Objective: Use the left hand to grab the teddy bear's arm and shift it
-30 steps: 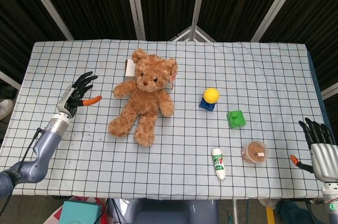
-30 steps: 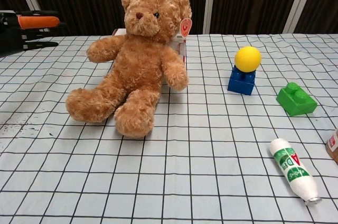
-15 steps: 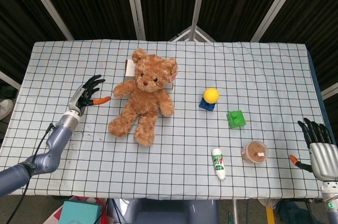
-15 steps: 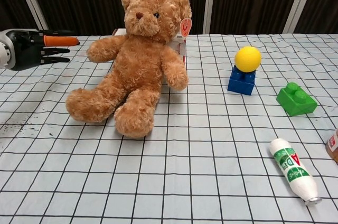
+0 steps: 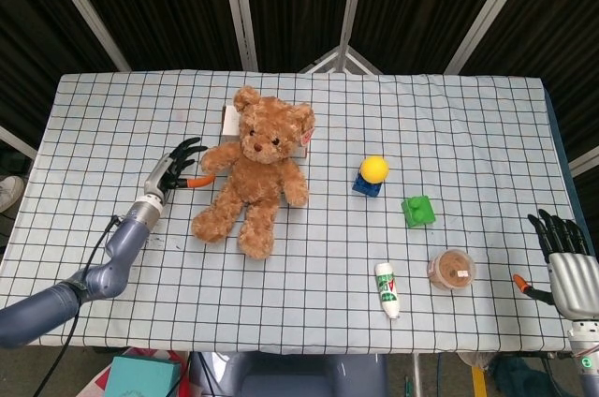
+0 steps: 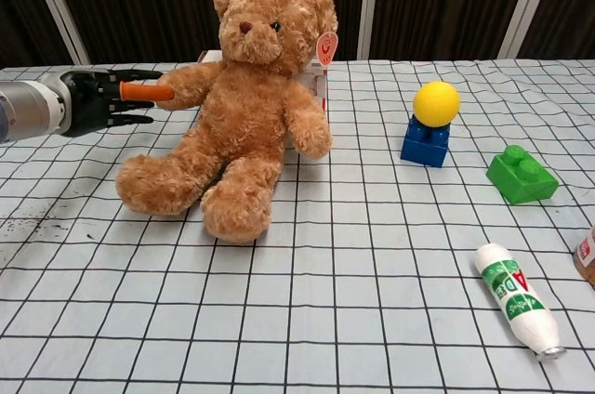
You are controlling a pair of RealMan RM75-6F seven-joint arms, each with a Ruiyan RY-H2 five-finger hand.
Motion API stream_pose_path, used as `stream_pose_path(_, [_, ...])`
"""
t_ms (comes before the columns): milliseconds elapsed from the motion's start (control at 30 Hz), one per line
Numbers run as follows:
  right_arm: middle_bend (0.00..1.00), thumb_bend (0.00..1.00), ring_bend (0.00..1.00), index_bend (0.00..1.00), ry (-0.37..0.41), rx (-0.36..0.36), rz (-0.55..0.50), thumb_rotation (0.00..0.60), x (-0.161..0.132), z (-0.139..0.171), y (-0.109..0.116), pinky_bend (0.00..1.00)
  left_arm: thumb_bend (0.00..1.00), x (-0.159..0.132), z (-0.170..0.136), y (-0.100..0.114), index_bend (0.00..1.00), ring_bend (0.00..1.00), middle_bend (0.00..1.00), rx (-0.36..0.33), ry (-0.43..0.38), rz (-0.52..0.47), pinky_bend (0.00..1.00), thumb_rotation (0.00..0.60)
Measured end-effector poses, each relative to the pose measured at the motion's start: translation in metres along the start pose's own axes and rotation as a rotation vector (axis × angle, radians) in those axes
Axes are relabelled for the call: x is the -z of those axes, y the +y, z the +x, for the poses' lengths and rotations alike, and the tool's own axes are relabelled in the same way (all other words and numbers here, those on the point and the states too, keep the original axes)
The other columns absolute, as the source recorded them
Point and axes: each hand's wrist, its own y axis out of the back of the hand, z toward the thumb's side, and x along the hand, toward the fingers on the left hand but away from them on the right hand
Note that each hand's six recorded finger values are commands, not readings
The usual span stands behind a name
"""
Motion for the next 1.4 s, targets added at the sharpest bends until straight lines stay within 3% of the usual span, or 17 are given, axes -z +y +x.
stream_pose_path(233, [0.02, 0.21, 0.03, 0.00, 0.003, 0.002, -0.002, 0.600, -0.001, 0.000, 0.001, 0.00, 0.16, 0.005, 0.002, -0.010, 0.12, 0.00, 0.18, 0.015, 0.005, 0.020, 0.06, 0.600])
stream_pose_path(433, [0.02, 0.21, 0.03, 0.00, 0.002, 0.002, -0.001, 0.600, 0.000, 0.000, 0.001, 0.00, 0.17, 0.006, 0.005, -0.021, 0.20, 0.00, 0.25, 0.025, 0.001, 0.033, 0.09, 0.600])
stream_pose_path(900, [0.02, 0.21, 0.03, 0.00, 0.003, -0.001, -0.001, 0.600, -0.001, 0.001, 0.000, 0.00, 0.17, -0.001, 0.007, -0.026, 0.23, 0.00, 0.26, -0.024, -0.045, -0.016, 0.09, 0.600])
stream_pose_path(1400, [0.02, 0.21, 0.03, 0.00, -0.005, -0.013, -0.003, 0.600, 0.002, 0.001, -0.001, 0.00, 0.44, -0.002, 0.010, -0.030, 0.40, 0.05, 0.44, -0.067, -0.057, 0.036, 0.13, 0.600])
